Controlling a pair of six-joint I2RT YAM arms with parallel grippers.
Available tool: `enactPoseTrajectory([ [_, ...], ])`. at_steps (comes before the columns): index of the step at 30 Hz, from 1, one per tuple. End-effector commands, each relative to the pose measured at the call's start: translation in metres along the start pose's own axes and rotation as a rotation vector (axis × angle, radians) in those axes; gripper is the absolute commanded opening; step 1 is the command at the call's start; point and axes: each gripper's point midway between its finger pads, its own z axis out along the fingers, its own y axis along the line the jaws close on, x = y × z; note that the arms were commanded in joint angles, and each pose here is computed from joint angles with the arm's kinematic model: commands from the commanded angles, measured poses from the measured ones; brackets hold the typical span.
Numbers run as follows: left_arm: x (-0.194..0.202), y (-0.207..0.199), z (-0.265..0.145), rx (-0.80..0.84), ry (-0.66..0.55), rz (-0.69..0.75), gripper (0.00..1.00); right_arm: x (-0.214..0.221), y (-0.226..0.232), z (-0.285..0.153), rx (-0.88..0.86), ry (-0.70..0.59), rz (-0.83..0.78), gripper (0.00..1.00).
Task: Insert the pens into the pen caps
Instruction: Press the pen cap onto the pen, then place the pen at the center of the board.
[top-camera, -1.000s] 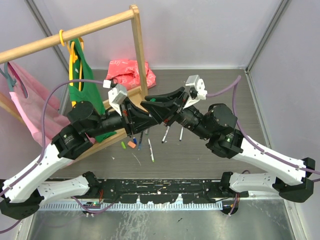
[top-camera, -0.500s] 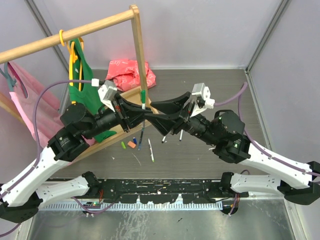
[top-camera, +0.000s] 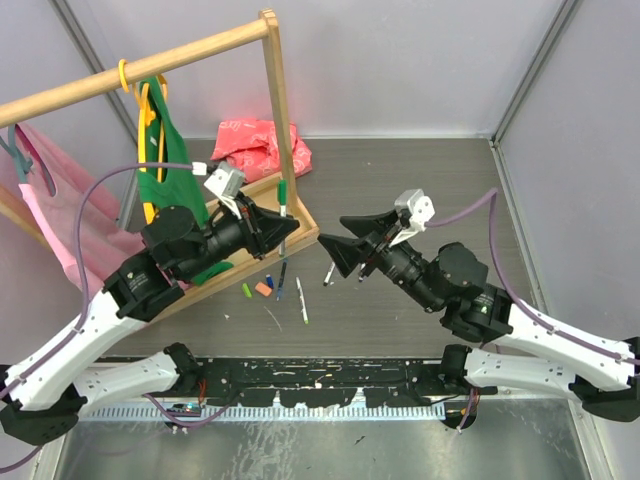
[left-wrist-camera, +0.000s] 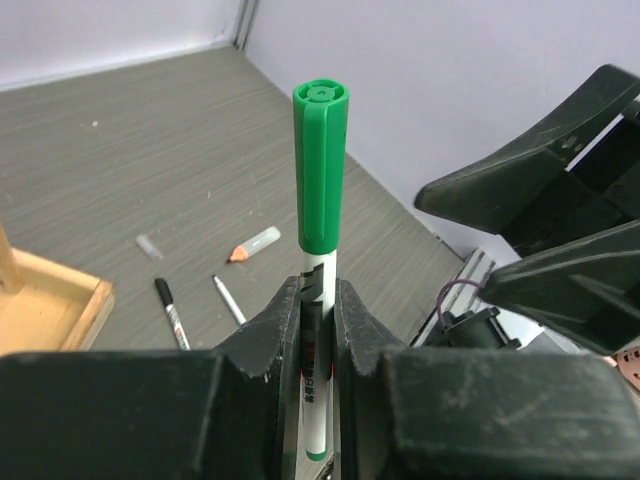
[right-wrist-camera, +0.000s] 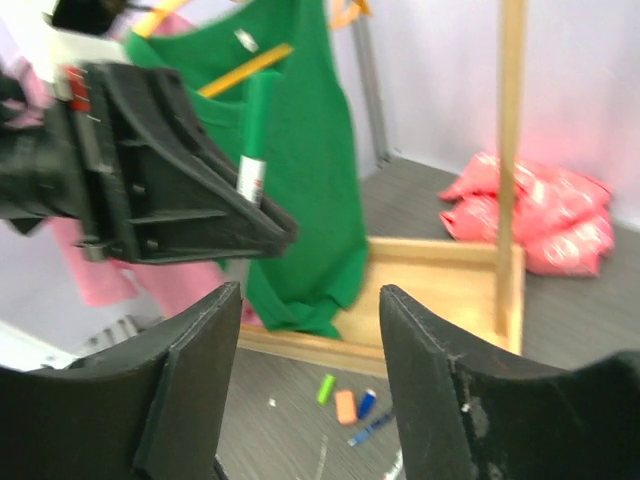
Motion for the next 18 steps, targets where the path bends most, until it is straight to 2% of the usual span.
enactPoseTrajectory([
  [1, 0.011, 0.015, 0.005, -0.077, 0.037, -0.031, 0.0, 0.04, -0.047, -0.013, 0.241, 0.081, -0.004, 0.65],
  [8, 0.045, 0.039, 0.013, -0.183, 0.114, -0.085, 0.0, 0.089, -0.083, -0.035, 0.424, 0.159, 0.042, 0.73],
  [11, 0.056, 0.042, 0.017, -0.197, 0.143, -0.115, 0.0, 0.104, -0.093, -0.042, 0.487, 0.188, 0.064, 0.79],
  [18, 0.083, 0.059, 0.026, -0.261, 0.199, -0.141, 0.0, 0.139, -0.123, -0.055, 0.617, 0.312, 0.115, 0.82],
])
